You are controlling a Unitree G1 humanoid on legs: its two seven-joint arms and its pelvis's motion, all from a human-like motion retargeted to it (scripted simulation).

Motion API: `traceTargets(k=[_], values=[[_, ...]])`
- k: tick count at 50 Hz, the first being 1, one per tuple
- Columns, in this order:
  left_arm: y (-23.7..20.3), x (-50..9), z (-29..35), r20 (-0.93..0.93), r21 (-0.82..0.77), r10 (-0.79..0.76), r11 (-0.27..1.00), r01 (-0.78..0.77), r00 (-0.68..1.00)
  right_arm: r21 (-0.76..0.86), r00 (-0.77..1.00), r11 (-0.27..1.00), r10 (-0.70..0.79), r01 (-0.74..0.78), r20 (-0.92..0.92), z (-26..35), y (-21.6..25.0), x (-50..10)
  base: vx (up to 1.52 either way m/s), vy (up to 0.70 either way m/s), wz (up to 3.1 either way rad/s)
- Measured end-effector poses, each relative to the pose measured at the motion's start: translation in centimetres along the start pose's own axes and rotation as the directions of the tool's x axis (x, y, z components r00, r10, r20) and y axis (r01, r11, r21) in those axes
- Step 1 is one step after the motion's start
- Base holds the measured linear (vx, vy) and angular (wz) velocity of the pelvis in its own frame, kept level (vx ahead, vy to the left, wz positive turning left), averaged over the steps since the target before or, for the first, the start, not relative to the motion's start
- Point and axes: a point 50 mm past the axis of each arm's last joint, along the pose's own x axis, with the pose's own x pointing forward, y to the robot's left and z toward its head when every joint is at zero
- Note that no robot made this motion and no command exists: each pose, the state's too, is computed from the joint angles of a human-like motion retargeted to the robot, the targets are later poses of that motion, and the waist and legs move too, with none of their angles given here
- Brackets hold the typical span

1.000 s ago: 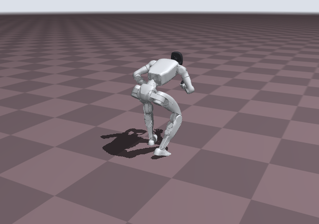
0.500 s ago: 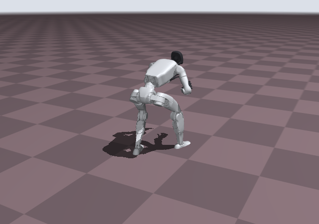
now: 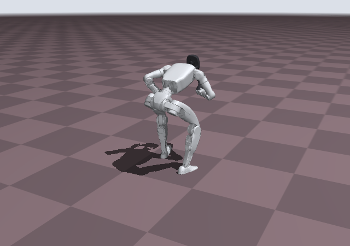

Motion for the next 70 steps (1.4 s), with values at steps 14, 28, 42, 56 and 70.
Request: traceTargets(k=[14,28,42,56,70], values=[[-13.5,4.8,4.3,0.321,-0.16,-0.283,0.924,0.347,0.904,0.077,0.874,0.997,0.03,0.009,-0.485,-3.7,-0.6,-10.2,0.48,0.13,-0.05],[-20.6,4.9,13.6,0.692,0.142,-0.49,0.812,0.566,0.531,0.032,0.882,0.989,-0.115,0.146,-0.458,-4.4,-1.4,-8.6,0.48,-0.06,0.34],[-7.0,4.3,2.1,0.227,0.057,-0.213,0.977,0.206,0.95,0.072,0.96,0.997,-0.017,0.039,-0.281,-3.5,1.0,-3.8,0.49,-0.09,0.13],[-1.3,2.9,-1.9,-0.015,-0.014,0.024,1.0,-0.025,1.0,0.0,0.98,1.0,-0.022,0.023,-0.2,-3.1,0.9,-2.2,0.45,0.1,-0.09],[-14.5,7.3,-1.2,0.067,0.043,-0.395,0.918,0.393,0.916,0.078,0.826,0.958,0.277,-0.276,-0.491,-5.6,-1.5,-9.2,0.45,0.14,-0.22]])
